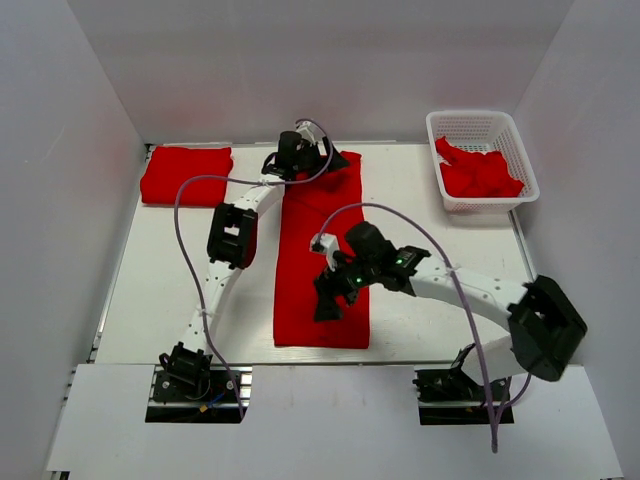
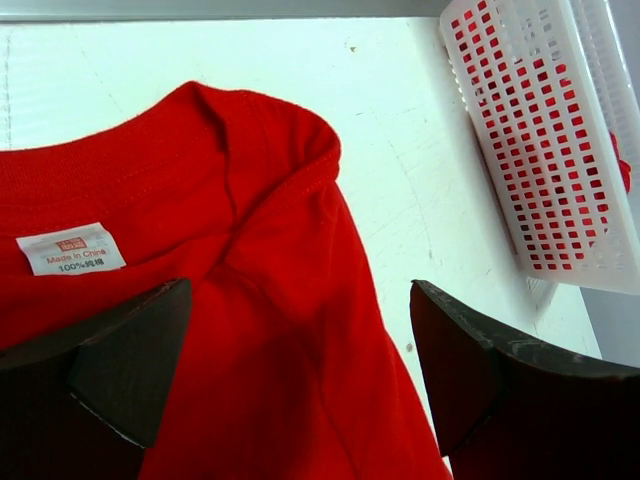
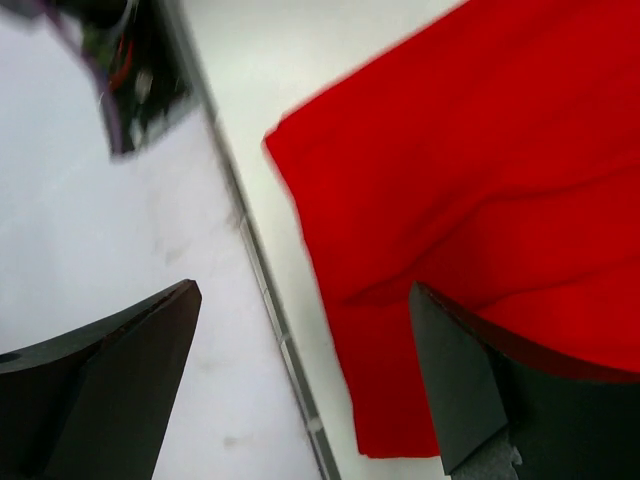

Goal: Fold and stack the t-shirts
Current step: Rotate the tshirt 90 degrees, then grab the bottom of the folded rectangular tshirt with both arms

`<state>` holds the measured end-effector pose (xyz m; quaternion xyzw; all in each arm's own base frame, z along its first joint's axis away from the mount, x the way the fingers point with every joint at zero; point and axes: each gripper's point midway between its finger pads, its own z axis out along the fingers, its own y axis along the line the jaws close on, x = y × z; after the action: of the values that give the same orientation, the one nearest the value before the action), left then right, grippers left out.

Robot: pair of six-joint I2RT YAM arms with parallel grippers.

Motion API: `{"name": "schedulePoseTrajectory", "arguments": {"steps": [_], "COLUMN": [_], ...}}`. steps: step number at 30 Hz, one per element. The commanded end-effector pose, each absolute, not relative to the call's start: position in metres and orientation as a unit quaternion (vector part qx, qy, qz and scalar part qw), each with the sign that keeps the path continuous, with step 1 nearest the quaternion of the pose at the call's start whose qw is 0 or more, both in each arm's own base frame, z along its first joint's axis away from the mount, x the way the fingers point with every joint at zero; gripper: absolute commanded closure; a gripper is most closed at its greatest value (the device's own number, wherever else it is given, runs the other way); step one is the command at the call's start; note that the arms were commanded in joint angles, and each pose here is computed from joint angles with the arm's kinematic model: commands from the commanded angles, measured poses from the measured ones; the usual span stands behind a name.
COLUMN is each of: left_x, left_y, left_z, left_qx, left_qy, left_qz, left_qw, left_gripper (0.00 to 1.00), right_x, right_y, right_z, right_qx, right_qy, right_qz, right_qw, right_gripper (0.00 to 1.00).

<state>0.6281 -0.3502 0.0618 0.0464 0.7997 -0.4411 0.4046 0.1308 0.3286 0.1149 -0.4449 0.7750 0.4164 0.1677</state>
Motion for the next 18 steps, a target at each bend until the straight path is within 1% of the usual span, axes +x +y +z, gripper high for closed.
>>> {"name": "schedulePoseTrajectory", "arguments": {"steps": [1,2,4,5,6,7,8,9,10,13,14,16,17,18], "left_x": [0.629,0.623,0.62,0.613,0.605,0.599,0.593,0.585,0.57,0.535,0.508,0.47,0.437,0.411], "left_y": [-0.343,-0.338,-0.326,-0.32,-0.306,-0.3,-0.292,-0.278,-0.263,-0.229,-0.216,-0.199,-0.193,-0.201], "left_z": [0.188,0.222,0.252,0.26,0.297,0.312,0.322,0.321,0.355,0.326,0.311,0.277,0.22,0.236], "left_qx": [0.084,0.088,0.092,0.088,0.1,0.101,0.099,0.101,0.095,0.047,0.034,-0.011,-0.019,-0.003], "left_qy": [0.753,0.748,0.745,0.755,0.743,0.743,0.748,0.766,0.759,0.821,0.843,0.879,0.911,0.898], "left_qz": [-0.442,-0.435,-0.406,-0.394,-0.38,-0.367,-0.352,-0.325,-0.306,-0.242,-0.229,-0.2,-0.183,-0.232], "left_qw": [0.48,0.494,0.521,0.517,0.542,0.551,0.555,0.545,0.567,0.514,0.485,0.432,0.37,0.374], "left_gripper": [0.0,0.0,0.0,0.0,0.0,0.0,0.0,0.0,0.0,0.0,0.0,0.0,0.0,0.0], "right_x": [0.171,0.181,0.187,0.198,0.201,0.197,0.201,0.196,0.194,0.179,0.174,0.162,0.156,0.148], "right_y": [0.327,0.322,0.313,0.304,0.299,0.291,0.285,0.277,0.273,0.261,0.255,0.248,0.244,0.24], "right_z": [0.15,0.158,0.167,0.166,0.169,0.163,0.161,0.151,0.146,0.121,0.114,0.098,0.096,0.089], "right_qx": [-0.375,-0.348,-0.311,-0.274,-0.259,-0.25,-0.211,-0.203,-0.188,-0.167,-0.156,-0.136,-0.13,-0.103], "right_qy": [0.803,0.812,0.821,0.837,0.84,0.847,0.86,0.867,0.875,0.898,0.907,0.92,0.923,0.931], "right_qz": [0.375,0.363,0.358,0.333,0.331,0.325,0.316,0.311,0.306,0.294,0.288,0.282,0.283,0.284], "right_qw": [0.271,0.295,0.317,0.336,0.342,0.34,0.341,0.332,0.323,0.282,0.264,0.235,0.226,0.205], "right_gripper": [0.1,0.1,0.1,0.1,0.1,0.1,0.1,0.1,0.1,0.1,0.1,0.1,0.1,0.1]}}
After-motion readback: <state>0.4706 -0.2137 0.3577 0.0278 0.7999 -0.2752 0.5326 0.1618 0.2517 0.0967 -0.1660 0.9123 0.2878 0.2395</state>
